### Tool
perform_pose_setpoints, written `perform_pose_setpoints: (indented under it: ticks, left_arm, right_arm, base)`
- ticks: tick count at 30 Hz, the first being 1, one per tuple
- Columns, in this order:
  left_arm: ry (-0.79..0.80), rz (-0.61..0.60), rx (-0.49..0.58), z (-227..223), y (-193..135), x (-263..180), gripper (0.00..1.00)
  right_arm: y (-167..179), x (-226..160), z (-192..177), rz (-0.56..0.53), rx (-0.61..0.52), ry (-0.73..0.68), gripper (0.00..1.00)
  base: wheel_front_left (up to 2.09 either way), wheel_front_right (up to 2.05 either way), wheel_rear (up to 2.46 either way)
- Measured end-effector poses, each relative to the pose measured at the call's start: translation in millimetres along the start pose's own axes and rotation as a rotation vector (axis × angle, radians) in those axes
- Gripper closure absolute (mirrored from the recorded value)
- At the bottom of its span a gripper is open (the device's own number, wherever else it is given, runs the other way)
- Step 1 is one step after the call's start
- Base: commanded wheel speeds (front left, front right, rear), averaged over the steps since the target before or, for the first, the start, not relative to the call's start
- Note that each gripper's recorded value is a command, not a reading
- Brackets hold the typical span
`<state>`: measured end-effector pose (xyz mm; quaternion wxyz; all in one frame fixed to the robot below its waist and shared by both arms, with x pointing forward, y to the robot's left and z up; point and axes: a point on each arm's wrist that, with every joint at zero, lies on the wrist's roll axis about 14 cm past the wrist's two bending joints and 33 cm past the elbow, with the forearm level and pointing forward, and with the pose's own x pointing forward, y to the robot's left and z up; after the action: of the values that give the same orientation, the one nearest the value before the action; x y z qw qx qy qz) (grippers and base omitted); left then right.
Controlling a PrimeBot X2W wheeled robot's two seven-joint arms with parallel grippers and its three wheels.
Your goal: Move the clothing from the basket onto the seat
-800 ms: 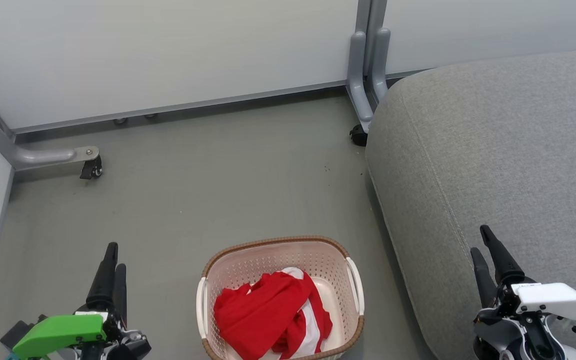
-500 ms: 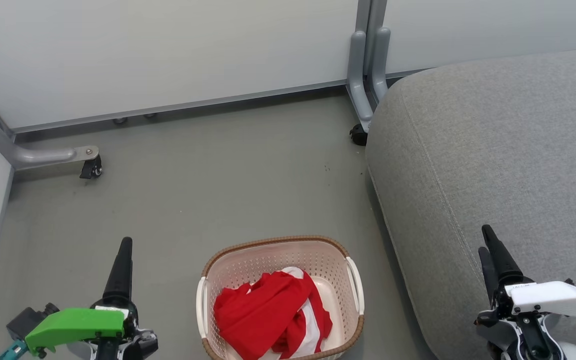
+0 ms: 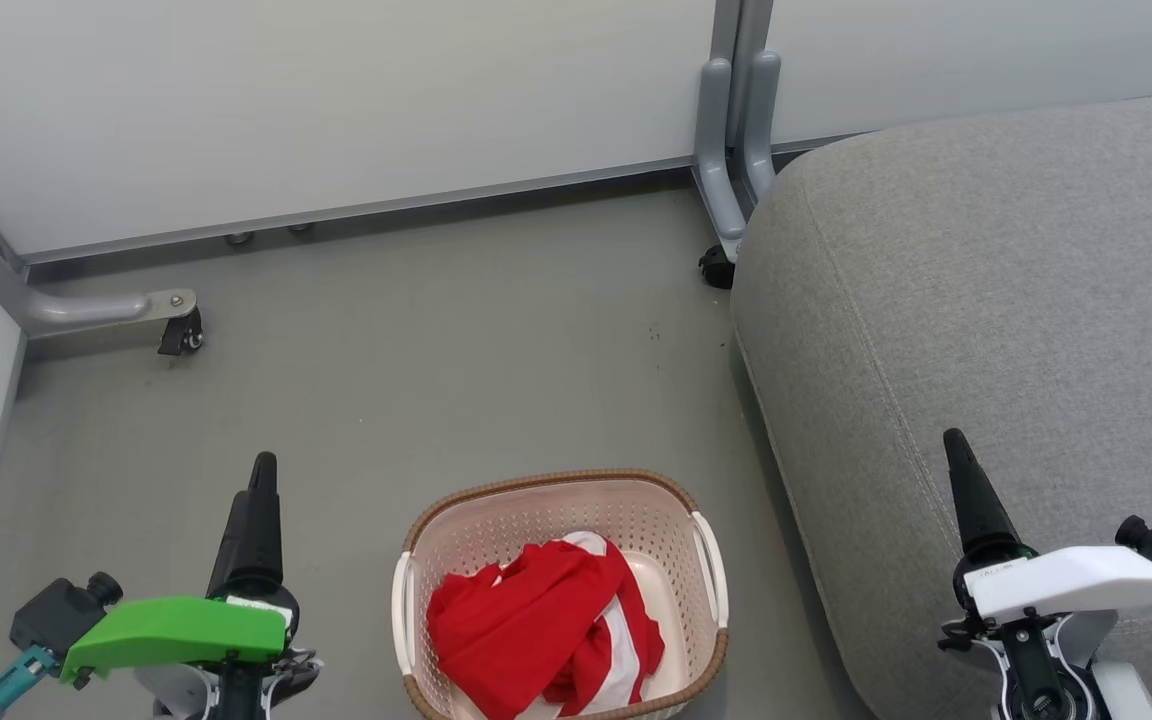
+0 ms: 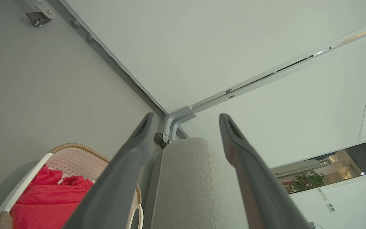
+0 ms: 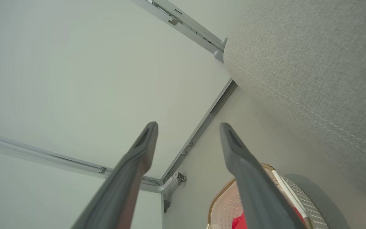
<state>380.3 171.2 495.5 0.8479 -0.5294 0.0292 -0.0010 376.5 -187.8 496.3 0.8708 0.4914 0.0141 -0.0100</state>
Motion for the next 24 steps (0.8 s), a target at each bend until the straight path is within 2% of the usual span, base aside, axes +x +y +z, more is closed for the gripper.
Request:
perform_pose_setpoints:
  ticks: [24]
  left_arm:
    - [0.003, -0.052, 0.380, -14, -17, -1, 0.00]
  right_arm:
    - [21, -3, 2, 0.077, -0.375, -0.040, 0.00]
  base:
    - [0.00, 0.00, 0.00]
